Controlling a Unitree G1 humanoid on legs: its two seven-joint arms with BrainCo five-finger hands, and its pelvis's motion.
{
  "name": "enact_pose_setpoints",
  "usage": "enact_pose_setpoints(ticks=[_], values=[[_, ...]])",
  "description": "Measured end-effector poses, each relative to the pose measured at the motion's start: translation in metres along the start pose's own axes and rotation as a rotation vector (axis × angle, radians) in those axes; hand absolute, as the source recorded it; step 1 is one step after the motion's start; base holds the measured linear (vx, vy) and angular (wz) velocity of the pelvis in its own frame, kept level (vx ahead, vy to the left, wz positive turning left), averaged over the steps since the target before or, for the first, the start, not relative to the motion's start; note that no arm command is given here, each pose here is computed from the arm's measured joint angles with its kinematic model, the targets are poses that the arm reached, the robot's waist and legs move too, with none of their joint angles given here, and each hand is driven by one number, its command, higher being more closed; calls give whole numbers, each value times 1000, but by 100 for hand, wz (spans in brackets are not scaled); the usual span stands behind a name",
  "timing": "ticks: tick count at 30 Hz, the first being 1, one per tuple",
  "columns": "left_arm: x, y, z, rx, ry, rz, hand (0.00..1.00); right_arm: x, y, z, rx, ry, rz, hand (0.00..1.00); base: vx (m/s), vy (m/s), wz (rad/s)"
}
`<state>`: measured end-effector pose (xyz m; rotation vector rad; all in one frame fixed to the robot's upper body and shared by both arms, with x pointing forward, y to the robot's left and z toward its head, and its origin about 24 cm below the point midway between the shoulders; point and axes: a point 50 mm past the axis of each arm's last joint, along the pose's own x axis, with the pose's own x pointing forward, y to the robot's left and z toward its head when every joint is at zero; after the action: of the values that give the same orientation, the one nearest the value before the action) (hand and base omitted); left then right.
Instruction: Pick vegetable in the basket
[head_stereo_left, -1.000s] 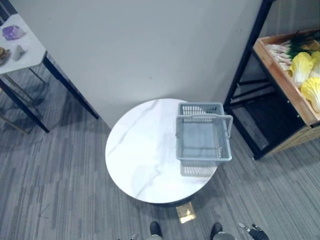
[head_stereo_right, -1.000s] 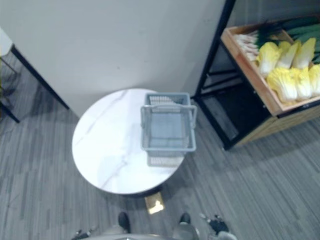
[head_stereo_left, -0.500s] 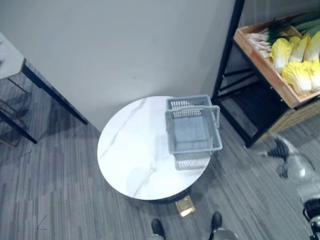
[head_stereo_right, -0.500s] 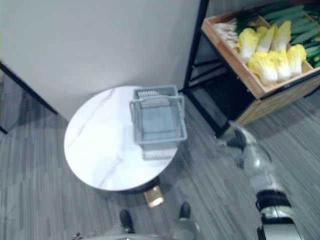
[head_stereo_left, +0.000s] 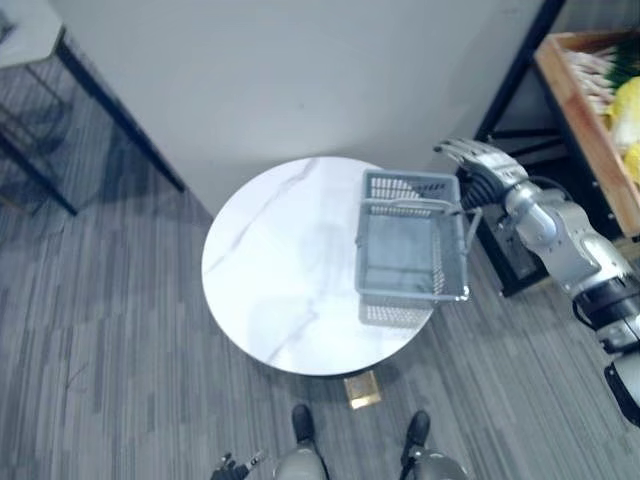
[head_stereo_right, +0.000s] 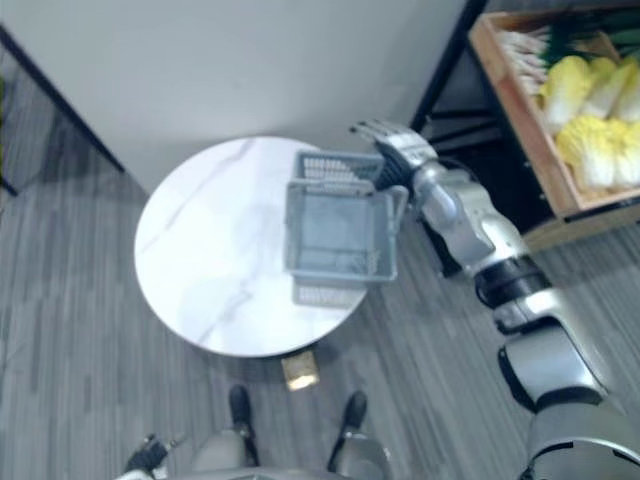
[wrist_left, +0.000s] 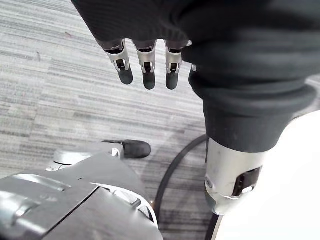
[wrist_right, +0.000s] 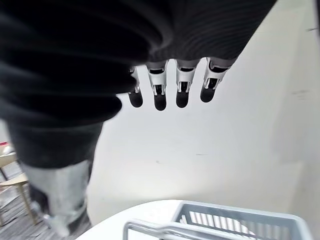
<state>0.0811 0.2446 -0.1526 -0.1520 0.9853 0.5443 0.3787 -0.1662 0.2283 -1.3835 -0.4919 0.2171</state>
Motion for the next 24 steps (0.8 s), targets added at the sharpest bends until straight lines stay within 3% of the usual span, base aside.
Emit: enact_pose_setpoints(ticks=[6, 13, 24], values=[[1, -3, 6, 19, -20, -7, 0, 28, -1, 20, 30, -25, 8, 0, -5, -4, 11], [5, -14, 20, 45, -57, -33, 0, 34, 10, 6, 68, 85, 42, 0, 8, -5, 9], [7, -19, 38, 67, -123, -38, 0, 36, -6, -21, 117, 254, -34, 0, 11, 0, 10]])
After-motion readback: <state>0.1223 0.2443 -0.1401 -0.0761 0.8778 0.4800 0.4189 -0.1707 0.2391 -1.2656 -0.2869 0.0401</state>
